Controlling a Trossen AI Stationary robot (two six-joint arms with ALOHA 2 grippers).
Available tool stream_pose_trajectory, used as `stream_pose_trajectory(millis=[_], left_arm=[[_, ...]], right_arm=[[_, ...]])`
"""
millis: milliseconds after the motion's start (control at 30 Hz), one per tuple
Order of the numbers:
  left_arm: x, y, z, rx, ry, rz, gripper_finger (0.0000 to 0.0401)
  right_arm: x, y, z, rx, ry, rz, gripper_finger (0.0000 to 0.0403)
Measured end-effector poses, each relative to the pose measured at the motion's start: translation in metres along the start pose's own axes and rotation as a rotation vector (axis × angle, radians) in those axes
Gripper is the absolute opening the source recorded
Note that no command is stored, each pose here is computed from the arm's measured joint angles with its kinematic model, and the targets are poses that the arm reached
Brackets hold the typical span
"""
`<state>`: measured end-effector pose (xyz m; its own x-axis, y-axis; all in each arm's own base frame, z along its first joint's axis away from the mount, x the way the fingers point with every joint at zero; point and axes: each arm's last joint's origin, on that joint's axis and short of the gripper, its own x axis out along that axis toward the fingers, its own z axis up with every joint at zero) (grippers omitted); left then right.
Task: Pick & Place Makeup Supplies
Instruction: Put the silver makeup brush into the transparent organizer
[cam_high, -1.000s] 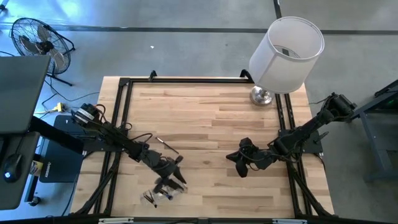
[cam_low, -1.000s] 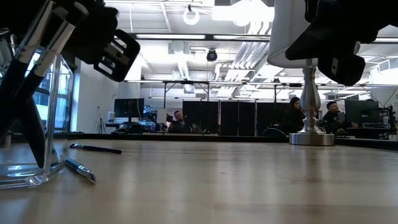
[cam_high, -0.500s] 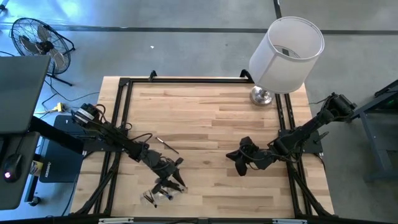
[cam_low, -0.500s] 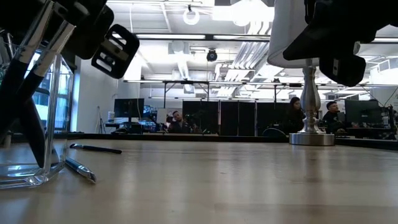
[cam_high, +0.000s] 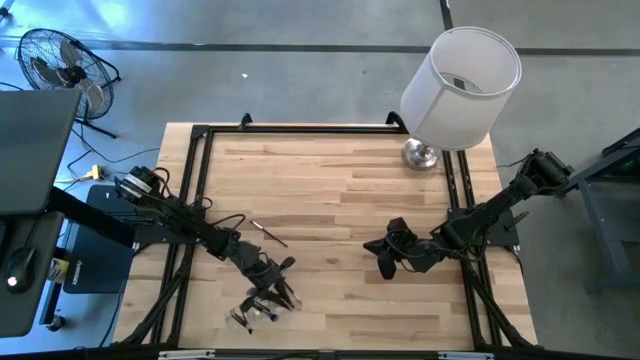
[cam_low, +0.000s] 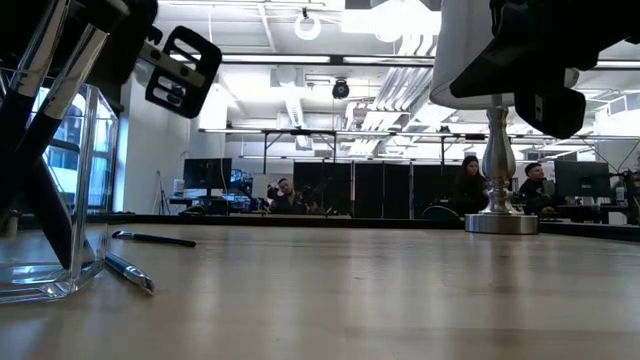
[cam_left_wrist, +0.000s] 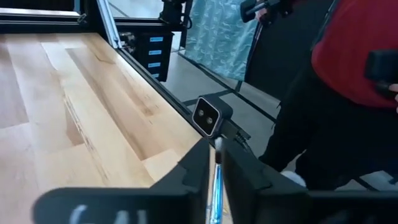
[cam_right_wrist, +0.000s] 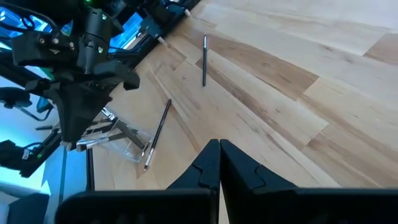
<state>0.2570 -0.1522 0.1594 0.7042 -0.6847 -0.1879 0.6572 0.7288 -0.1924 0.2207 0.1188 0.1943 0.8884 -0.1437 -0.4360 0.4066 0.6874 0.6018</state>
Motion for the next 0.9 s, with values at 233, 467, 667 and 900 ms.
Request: stream_pose_trajectory(millis=[233, 467, 667, 900], left_arm=[[0.000, 0.000, 0.000, -0.008, 0.002, 0.010, 0.0004], [0.002, -0.001, 0.010, -0.013, 0.045, 0.015, 0.0009], [0.008, -0.001, 0.021, -0.002, 0.104, -0.001, 0.0010], [0.005, 0.002, 0.037, 0.023, 0.135, 0.005, 0.0010]], right_arm=[[0.000, -0.001, 0.000, -0.011, 0.001, -0.011, 0.0000], [0.000, -0.003, -0.001, -0.029, 0.017, -0.026, 0.0000], [0.000, -0.004, -0.002, -0.033, 0.020, -0.030, 0.0000], [0.000, -0.003, -0.003, -0.052, 0.052, -0.015, 0.0000]])
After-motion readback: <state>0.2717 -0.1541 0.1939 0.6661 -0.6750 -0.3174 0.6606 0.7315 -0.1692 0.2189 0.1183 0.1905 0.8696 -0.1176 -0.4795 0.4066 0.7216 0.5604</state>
